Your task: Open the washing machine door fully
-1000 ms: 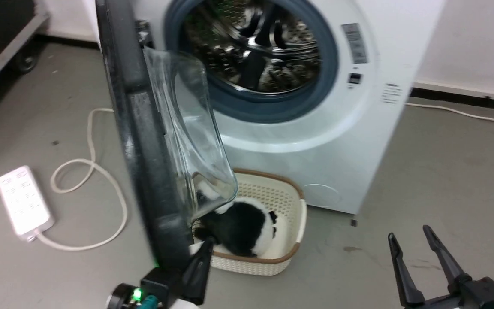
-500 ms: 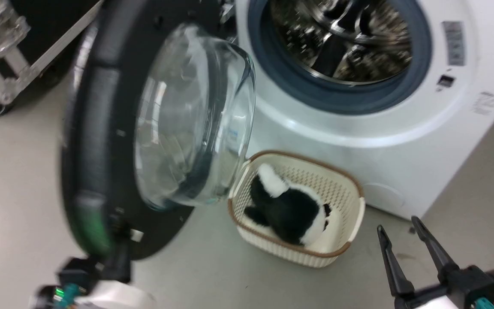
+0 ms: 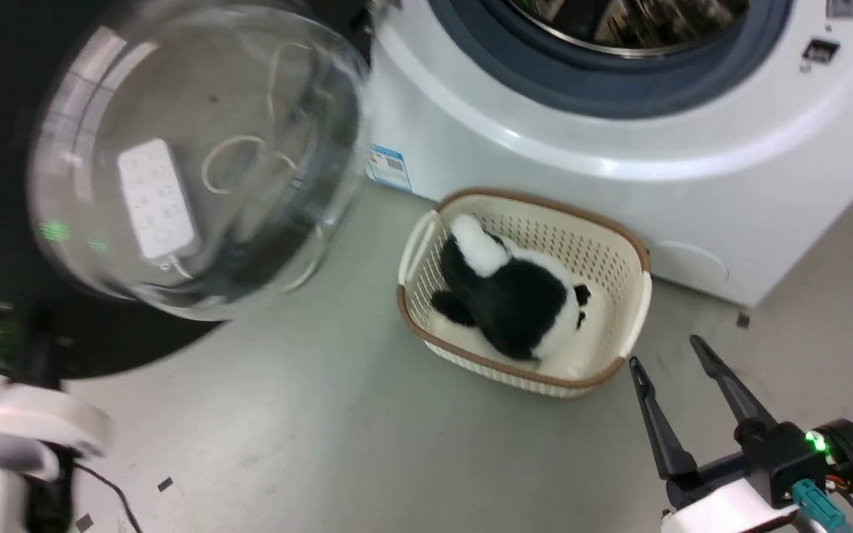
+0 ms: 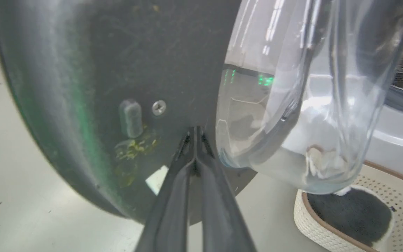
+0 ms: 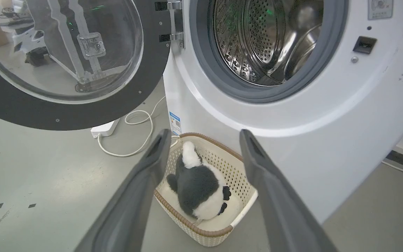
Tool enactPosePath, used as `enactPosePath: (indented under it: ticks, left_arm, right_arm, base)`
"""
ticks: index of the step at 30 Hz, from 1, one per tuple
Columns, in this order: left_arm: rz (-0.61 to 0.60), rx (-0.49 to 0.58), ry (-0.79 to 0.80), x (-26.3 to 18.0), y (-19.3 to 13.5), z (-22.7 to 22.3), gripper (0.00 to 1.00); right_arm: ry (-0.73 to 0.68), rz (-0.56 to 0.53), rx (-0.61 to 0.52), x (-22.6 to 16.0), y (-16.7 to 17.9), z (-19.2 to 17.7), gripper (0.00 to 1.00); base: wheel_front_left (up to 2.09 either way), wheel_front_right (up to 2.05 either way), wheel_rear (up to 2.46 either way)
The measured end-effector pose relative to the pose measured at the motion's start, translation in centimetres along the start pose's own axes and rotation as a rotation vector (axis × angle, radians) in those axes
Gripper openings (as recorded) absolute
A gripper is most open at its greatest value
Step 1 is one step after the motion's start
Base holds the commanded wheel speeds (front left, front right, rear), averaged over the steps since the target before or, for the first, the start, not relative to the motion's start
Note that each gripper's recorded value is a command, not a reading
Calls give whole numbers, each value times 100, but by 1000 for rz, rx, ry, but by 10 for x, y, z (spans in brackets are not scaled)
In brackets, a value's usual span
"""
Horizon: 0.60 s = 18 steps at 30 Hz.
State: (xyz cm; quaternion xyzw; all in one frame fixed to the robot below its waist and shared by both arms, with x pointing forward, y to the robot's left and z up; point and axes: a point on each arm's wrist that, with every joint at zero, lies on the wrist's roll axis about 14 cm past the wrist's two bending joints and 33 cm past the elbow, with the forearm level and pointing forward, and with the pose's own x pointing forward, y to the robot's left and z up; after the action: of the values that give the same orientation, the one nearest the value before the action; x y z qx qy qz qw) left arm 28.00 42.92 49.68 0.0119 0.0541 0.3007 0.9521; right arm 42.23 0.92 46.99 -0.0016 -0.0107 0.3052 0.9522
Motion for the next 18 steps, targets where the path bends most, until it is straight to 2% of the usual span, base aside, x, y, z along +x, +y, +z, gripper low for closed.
enactPosePath:
  ticks: [7,18]
  left_arm:
    - [70,74,30,45,36,3,0]
    - [119,52,19,70,55,13,0]
  right_arm:
    - [52,-39,10,-1,-16,-19,100]
    - [68,-64,0,-7,-24,-21,100]
  base:
    - [0,0,0]
    - [0,0,0]
